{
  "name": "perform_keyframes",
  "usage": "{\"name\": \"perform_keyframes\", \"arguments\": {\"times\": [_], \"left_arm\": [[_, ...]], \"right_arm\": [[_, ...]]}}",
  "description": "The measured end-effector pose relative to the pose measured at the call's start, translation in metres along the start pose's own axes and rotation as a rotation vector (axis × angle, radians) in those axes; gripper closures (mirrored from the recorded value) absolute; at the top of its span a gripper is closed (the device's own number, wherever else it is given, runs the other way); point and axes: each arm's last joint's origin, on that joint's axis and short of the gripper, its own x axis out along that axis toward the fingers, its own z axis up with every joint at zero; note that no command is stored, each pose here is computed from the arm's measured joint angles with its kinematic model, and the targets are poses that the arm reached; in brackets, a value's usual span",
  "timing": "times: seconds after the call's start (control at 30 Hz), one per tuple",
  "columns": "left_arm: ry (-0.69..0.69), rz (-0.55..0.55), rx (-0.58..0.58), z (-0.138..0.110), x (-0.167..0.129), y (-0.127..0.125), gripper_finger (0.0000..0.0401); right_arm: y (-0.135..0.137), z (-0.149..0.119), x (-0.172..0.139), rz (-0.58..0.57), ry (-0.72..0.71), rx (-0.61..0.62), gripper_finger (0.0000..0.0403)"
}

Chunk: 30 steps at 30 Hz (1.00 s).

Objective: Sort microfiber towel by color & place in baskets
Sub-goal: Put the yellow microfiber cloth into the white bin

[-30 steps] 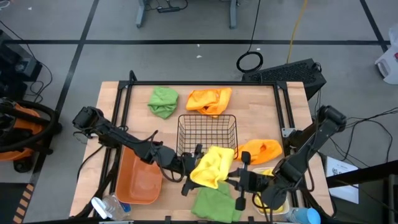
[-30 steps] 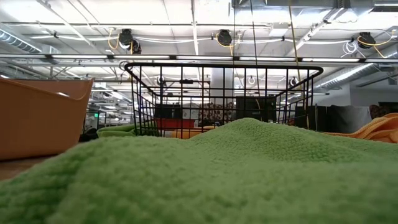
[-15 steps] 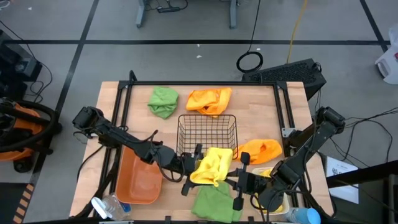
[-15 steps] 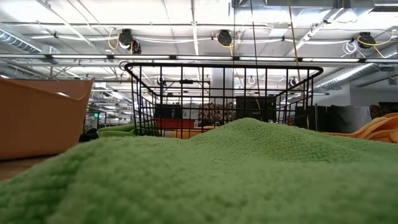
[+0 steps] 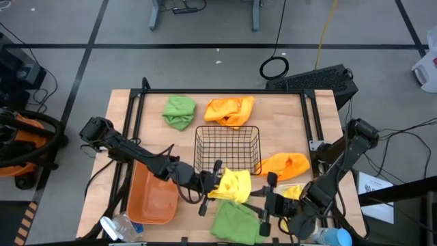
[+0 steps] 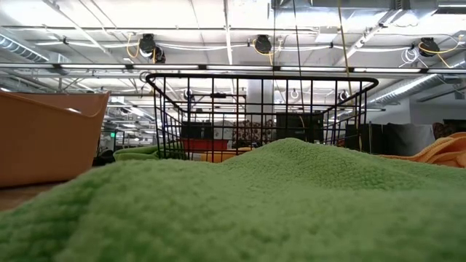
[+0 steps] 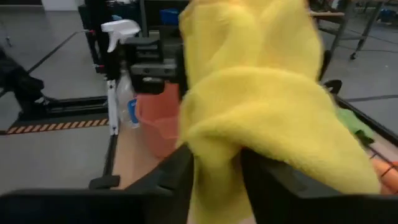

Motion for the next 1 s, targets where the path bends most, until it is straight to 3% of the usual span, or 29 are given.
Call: {"name": "perform_keyframes", "arguments": {"times": [0.13, 0.37, 0.67, 0.83, 1.0], "left_arm": [[0.008, 0.0, 0.006, -0.001, 0.0, 0.0, 0.0372], [0.05, -0.006, 0.037, 0.001, -0.005, 0.0, 0.0379], [0.071, -0.012, 0.112, -0.001, -0.005, 0.0, 0.0377], [0.092, -0.015, 0.154, -0.003, -0.005, 0.0, 0.0377], [0.116, -0.018, 0.191, -0.006, -0.005, 0.0, 0.0377]], "right_arm": [[0.01, -0.012, -0.009, 0.01, 0.018, -0.001, 0.0224], [0.017, -0.036, -0.028, -0.074, 0.012, 0.009, 0.0142], [0.019, -0.034, -0.017, -0.23, -0.117, -0.056, 0.0055], [0.014, -0.028, 0.005, -0.212, -0.074, -0.099, 0.0036], [0.006, -0.021, 0.028, -0.179, -0.043, -0.121, 0.0047]]}}
